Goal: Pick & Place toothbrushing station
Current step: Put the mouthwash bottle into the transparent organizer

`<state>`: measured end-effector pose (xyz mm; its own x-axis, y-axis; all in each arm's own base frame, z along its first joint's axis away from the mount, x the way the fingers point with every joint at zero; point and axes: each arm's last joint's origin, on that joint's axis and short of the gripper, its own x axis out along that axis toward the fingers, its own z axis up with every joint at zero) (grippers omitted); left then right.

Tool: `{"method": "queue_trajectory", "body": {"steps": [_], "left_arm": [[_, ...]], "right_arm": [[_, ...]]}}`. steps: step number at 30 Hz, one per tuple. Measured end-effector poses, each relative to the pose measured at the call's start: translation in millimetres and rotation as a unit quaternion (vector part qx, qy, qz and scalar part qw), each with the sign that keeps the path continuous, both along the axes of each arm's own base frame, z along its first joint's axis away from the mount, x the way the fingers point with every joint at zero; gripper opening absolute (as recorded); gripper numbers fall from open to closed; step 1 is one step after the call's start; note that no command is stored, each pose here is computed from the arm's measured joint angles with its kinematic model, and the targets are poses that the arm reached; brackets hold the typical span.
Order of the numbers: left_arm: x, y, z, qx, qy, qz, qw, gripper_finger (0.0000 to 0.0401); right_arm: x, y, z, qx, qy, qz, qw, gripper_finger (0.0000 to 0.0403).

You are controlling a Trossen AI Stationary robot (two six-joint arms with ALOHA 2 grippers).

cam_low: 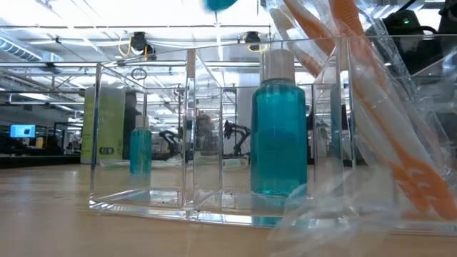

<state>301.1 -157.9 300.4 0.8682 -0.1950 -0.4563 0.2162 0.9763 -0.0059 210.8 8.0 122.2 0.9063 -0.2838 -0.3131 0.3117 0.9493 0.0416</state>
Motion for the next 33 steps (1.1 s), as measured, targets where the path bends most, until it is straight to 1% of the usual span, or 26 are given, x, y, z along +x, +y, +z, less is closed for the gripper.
{"method": "queue_trajectory", "body": {"steps": [1,3,5,6,10,12,18,26,33], "left_arm": [[1.2,-2.1,-6.0,0.004,0.011,0.0,1.0,0.0096],[8.1,-4.1,-10.7,-0.005,0.007,0.005,1.0,0.0096],[10.7,-5.7,-22.7,-0.007,0.037,0.008,0.999,0.0096],[14.1,-6.6,-26.8,-0.011,0.038,0.008,0.999,0.0096],[21.6,-17.9,-42.0,-0.018,0.048,-0.023,0.998,0.0096],[24.1,-23.7,-46.2,-0.022,0.045,-0.04,0.998,0.0096],[26.0,-29.6,-53.6,-0.017,0.046,-0.047,0.998,0.0096],[32.1,-26.5,-61.7,0.003,0.049,-0.049,0.998,0.0096],[40.8,-25.8,-79.5,0.019,0.065,-0.057,0.996,0.0096]], "right_arm": [[-0.5,0.1,0.4,0.001,-0.002,0.0,1.0,0.013],[-1.9,0.1,0.6,0.002,-0.002,0.002,1.0,0.013],[-1.8,0.2,0.9,0.002,-0.004,0.002,1.0,0.013],[-1.8,0.1,0.8,0.002,-0.003,0.002,1.0,0.013],[-2.0,0.1,1.3,0.001,-0.004,0.002,1.0,0.013],[-2.5,0.0,1.4,0.001,-0.005,0.002,1.0,0.013],[-2.1,0.1,1.6,0.002,-0.006,0.002,1.0,0.013],[-2.3,0.1,1.1,0.009,-0.005,0.0,1.0,0.013],[-2.8,0.0,-0.1,0.008,0.001,0.0,1.0,0.013]]}}
